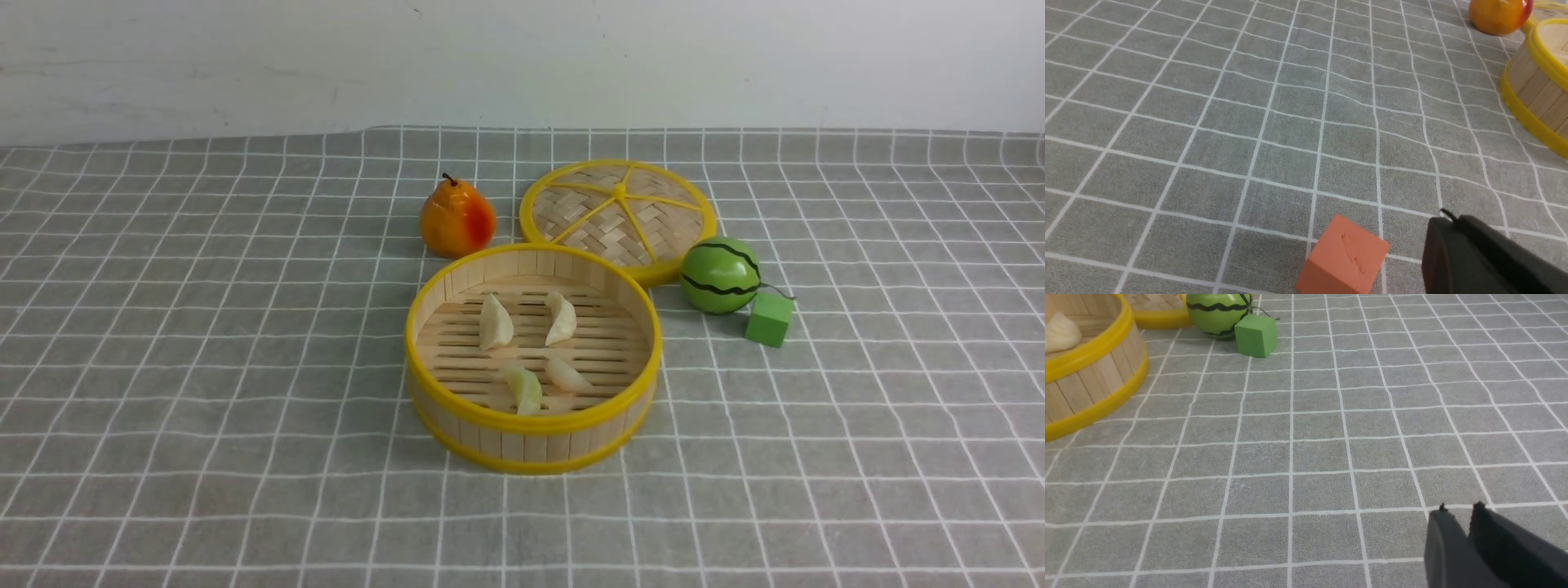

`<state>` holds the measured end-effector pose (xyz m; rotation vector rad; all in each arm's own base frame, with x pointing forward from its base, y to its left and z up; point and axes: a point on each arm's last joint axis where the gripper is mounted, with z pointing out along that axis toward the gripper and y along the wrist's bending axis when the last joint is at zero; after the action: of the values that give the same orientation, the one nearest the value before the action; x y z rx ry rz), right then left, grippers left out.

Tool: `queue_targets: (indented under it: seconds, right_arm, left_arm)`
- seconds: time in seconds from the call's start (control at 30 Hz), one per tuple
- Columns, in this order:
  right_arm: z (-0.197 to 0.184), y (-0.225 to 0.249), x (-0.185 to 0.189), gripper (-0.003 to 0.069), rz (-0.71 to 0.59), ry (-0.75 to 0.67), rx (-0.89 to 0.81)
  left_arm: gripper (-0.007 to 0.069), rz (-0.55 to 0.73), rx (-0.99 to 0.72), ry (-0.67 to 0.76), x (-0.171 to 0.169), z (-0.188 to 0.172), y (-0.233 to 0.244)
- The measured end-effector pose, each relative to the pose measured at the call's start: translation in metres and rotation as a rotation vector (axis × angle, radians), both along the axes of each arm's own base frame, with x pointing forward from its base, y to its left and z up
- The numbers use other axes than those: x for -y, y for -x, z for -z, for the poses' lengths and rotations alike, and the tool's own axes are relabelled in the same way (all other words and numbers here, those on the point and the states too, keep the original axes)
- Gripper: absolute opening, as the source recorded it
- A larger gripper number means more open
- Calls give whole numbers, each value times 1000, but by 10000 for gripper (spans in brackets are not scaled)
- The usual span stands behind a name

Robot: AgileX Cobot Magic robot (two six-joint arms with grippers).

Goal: Put the dumplings into the steamer on the table with the grey tablecloth.

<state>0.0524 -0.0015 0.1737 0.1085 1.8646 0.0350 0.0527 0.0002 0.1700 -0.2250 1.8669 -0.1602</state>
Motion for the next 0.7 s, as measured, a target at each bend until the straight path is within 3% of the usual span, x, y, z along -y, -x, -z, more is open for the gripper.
queue_targets:
  seconds: [0.7]
  right_arm:
    - [0,0,0,97,0,0,0]
  left_arm:
    - [0,0,-3,0,0,0,0]
